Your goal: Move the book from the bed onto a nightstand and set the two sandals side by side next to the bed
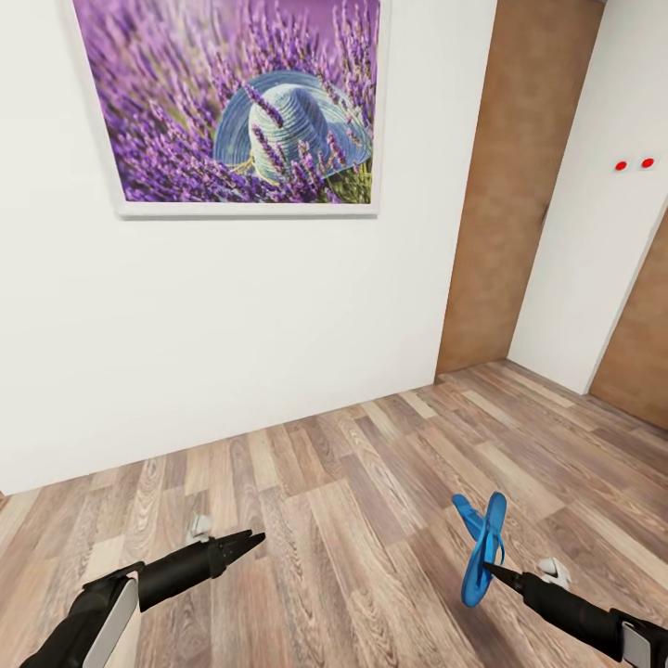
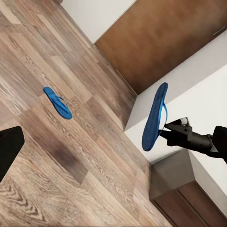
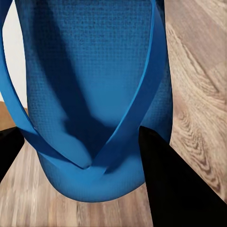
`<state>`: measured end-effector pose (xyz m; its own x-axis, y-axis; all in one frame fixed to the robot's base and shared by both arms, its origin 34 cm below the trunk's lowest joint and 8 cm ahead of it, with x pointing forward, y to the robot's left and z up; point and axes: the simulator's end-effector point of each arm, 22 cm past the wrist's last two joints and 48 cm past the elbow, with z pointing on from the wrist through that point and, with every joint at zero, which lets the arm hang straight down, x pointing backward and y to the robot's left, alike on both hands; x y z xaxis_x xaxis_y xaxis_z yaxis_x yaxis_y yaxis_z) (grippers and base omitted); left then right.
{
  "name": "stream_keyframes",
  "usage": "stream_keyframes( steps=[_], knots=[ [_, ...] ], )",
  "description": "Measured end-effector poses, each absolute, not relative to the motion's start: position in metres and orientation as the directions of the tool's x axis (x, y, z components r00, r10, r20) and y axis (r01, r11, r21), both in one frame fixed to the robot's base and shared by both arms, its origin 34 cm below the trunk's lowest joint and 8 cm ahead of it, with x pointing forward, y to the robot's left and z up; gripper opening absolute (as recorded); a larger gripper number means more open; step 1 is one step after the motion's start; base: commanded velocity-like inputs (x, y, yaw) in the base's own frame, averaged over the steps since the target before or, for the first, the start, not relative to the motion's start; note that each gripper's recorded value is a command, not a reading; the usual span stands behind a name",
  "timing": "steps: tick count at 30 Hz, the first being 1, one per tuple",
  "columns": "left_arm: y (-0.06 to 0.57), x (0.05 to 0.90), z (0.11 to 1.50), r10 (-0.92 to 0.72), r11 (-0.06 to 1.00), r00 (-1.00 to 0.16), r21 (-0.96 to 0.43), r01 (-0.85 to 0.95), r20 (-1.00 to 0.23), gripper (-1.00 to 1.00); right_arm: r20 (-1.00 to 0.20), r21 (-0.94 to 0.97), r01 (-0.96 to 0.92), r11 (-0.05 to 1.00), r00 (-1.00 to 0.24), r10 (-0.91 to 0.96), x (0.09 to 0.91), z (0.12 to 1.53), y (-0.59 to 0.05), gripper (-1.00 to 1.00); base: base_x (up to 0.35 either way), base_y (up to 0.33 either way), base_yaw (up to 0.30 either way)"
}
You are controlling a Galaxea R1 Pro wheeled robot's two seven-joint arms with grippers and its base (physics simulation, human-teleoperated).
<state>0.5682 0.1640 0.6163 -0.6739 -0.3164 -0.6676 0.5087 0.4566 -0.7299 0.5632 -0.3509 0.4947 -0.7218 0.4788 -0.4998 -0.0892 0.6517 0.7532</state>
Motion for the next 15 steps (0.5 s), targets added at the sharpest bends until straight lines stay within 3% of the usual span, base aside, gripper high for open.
stream_keyframes(
  steps=[9, 15],
  knots=[
    [0.1599, 0.5685, 0.6162, -0.321, 0.453, -0.675, -0.733, 0.507, -0.665, 1.0, -0.5, 0.753, -0.089, 0.652, -0.722, 0.479, 0.5633, 0.4947, -0.3508, -1.0, 0.038, -0.026, -0.007],
    [0.1594, 0.5688, 0.6159, -0.321, 0.454, -0.675, -0.734, 0.506, -0.664, 1.0, -0.5, 0.753, -0.089, 0.652, -0.722, 0.479, 0.5631, 0.4947, -0.3508, -1.0, 0.002, -0.001, -0.215]
  ],
)
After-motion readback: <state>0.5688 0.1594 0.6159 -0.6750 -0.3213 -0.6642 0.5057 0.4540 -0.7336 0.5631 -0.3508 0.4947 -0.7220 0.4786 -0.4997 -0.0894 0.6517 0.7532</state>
